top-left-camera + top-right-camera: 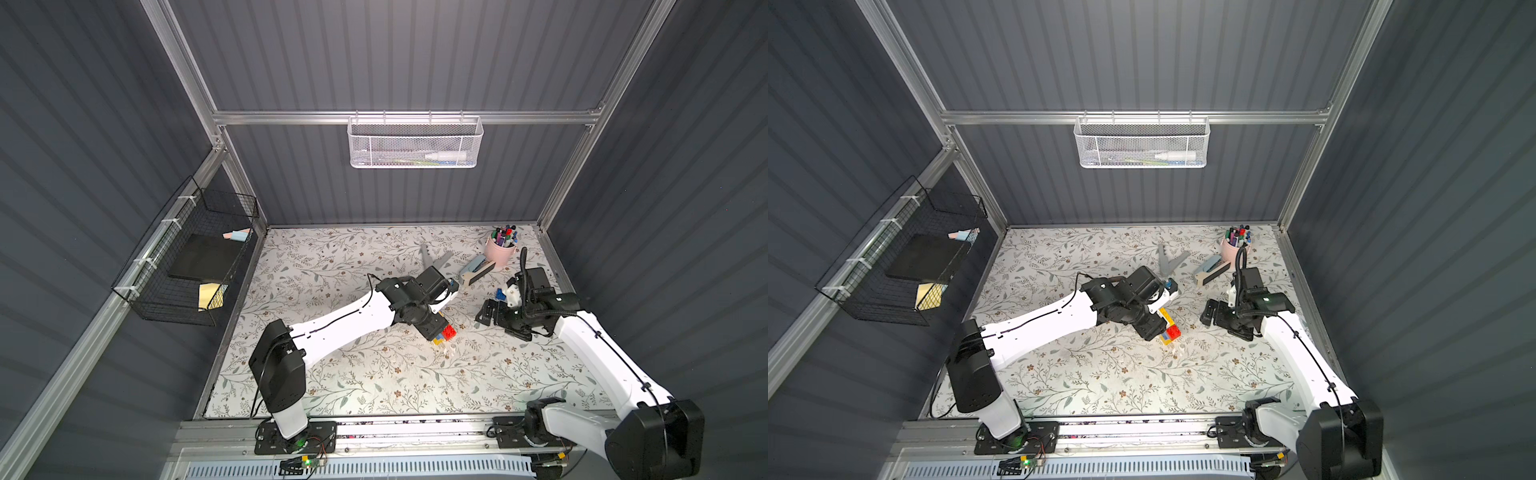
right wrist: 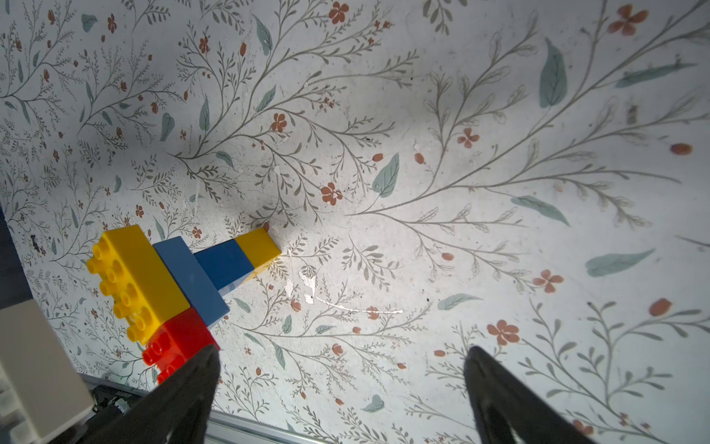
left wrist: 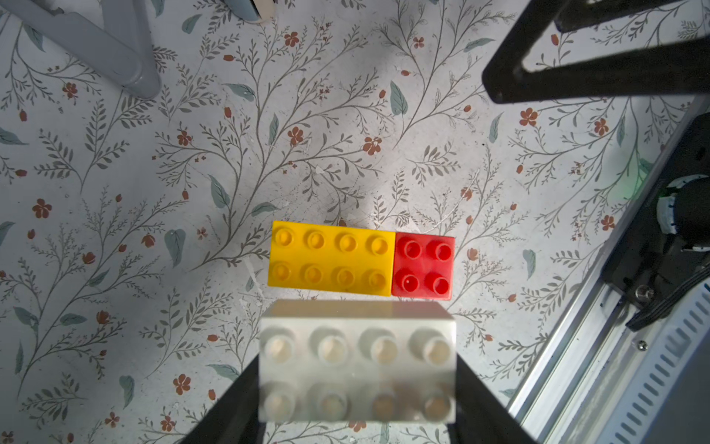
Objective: Assemble a spoon with lego
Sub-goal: Place the lego brick from the lego brick.
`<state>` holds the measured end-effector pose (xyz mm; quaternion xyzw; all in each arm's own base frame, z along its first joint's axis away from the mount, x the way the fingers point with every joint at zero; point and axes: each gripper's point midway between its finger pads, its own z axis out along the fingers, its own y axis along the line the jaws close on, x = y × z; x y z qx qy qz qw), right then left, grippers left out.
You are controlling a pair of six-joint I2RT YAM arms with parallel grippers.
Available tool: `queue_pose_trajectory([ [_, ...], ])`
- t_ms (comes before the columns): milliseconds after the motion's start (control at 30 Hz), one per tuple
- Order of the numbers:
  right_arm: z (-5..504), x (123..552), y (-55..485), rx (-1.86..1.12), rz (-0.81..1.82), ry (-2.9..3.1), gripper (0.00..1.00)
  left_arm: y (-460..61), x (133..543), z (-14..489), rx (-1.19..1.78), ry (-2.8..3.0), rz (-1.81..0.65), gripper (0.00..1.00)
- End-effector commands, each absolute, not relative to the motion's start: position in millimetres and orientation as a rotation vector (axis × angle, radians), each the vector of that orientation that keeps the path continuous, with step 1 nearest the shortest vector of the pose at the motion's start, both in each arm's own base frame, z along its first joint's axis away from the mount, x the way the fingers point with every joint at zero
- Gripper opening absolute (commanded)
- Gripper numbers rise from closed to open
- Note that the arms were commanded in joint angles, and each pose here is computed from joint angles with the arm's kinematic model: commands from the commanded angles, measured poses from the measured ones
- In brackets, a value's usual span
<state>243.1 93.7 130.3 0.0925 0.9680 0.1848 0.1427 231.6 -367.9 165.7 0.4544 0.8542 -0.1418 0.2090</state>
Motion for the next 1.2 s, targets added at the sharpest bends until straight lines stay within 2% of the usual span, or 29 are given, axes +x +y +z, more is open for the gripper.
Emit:
queue_pose_trajectory([
  [0,127.3,238.7,94.4,0.269,0.549,2.806,0.99,-376.9,233.3,170.8,1.283,2.345,-0.397,0.66],
  [1167,131.7,237.0,104.6,0.224,0.637,2.792,0.99,-395.1,245.5,148.2,1.32,2.32,-0.299,0.71],
])
